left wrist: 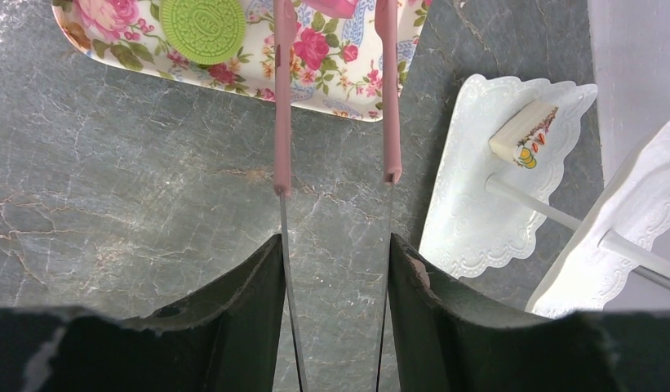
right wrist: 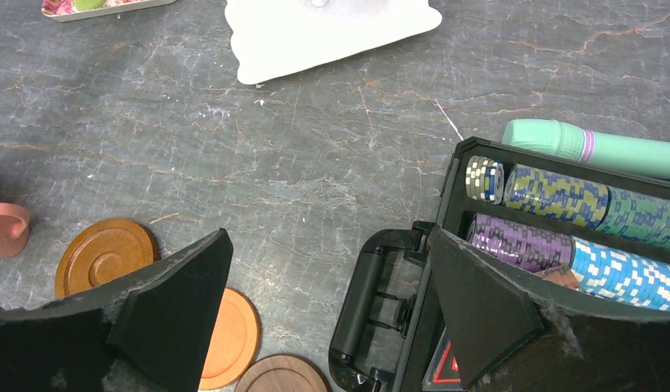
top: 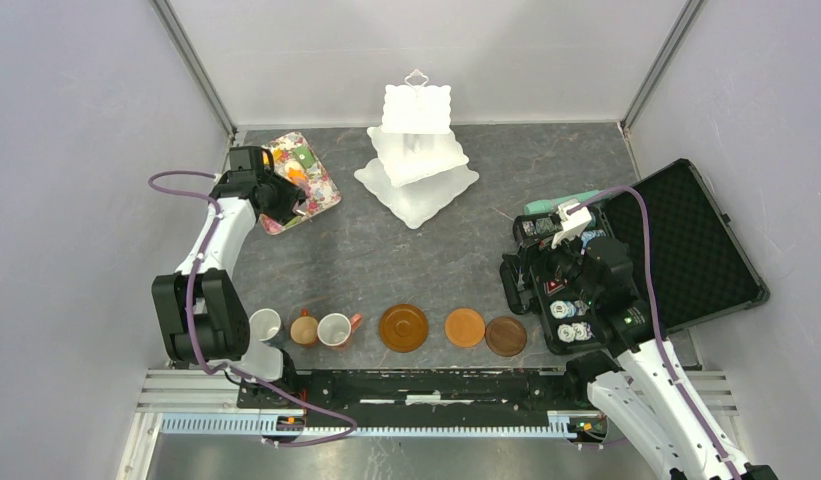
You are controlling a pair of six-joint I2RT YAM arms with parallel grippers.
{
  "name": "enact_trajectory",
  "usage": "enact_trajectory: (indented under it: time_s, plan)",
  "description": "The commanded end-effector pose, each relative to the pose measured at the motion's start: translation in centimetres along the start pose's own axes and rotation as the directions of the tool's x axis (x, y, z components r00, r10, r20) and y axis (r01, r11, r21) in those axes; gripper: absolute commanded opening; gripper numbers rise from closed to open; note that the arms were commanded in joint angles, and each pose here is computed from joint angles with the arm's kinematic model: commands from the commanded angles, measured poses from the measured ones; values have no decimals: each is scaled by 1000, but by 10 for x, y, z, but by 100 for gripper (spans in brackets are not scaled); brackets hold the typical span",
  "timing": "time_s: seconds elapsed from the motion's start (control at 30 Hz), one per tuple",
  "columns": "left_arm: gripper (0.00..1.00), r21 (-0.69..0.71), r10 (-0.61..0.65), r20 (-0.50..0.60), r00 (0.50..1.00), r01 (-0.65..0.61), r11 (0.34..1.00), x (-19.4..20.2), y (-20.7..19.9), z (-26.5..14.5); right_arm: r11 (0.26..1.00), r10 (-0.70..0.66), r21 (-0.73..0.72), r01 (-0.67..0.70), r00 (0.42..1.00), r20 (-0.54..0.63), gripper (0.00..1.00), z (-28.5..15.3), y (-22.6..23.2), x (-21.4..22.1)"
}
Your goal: Serve the afternoon tea
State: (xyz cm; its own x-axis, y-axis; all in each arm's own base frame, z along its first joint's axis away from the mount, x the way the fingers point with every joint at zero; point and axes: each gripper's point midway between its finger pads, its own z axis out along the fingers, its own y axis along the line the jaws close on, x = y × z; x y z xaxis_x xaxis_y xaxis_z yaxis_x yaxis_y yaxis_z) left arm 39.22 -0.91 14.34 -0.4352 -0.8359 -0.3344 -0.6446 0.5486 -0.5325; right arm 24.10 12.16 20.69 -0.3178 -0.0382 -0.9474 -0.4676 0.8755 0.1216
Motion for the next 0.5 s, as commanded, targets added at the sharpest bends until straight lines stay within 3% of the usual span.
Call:
enact_trajectory:
  time_s: [0.0,0.47]
  plan:
    - [53,7,-19,40,999,19,1000,-10,-1,-10,1000,4,-5,-4,999,41,98,2,1,-9]
    - [54,-67,8,22,1000,-7,998,-21,47,-1,1000,-4,0,4,999,49,98,-2,1,-15]
